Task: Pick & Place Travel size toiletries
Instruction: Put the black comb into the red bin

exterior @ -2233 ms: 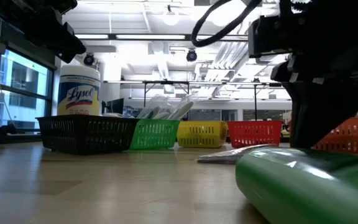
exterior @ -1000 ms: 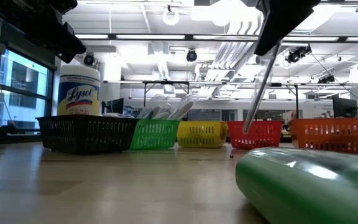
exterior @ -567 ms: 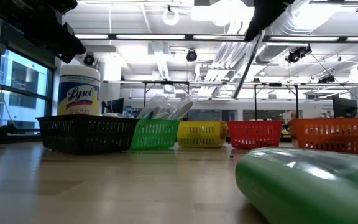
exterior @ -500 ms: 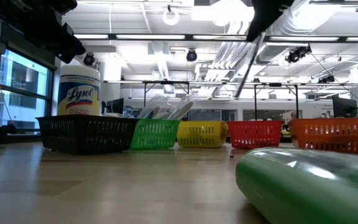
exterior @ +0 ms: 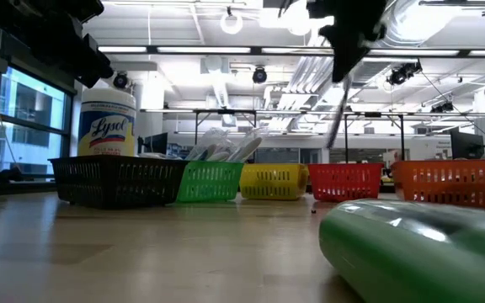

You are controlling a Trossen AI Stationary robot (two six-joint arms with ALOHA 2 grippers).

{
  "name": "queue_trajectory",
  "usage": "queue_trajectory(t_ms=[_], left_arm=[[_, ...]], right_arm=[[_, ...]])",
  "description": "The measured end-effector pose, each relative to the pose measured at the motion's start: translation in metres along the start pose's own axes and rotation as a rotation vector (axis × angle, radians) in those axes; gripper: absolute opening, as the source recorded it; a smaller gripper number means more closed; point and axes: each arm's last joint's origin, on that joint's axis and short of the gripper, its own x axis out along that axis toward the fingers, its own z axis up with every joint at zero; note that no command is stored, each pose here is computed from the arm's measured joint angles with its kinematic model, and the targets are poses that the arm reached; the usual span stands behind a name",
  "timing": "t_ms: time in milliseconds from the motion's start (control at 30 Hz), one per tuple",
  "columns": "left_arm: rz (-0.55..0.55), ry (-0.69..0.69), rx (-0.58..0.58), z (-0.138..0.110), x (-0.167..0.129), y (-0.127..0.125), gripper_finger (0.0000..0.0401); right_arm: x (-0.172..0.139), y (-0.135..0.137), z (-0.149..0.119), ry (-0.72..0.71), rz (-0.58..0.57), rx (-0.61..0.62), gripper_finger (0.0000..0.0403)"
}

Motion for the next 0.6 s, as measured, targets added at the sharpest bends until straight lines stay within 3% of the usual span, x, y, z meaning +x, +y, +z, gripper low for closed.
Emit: queue_trajectory(t_ms=[167,300,600], left_arm=[[0.001,0.004,0.001,0.0,0.0,0.0,0.0017],[0.003,0.005,0.019,0.0,0.0,0.0,0.0017],[0.003,0.005,0.02,-0.001,0.0,0.0,0.0017]], right_arm=[[0.036,-0.009,-0.006,0.094,-0.001,0.012,0.0003],[0.061,-0.01,-0.01,0.114,0.067,0.04,0.0003],[0.087,-0.001,-0.024,0.126,0.184,0.081,0.0003]])
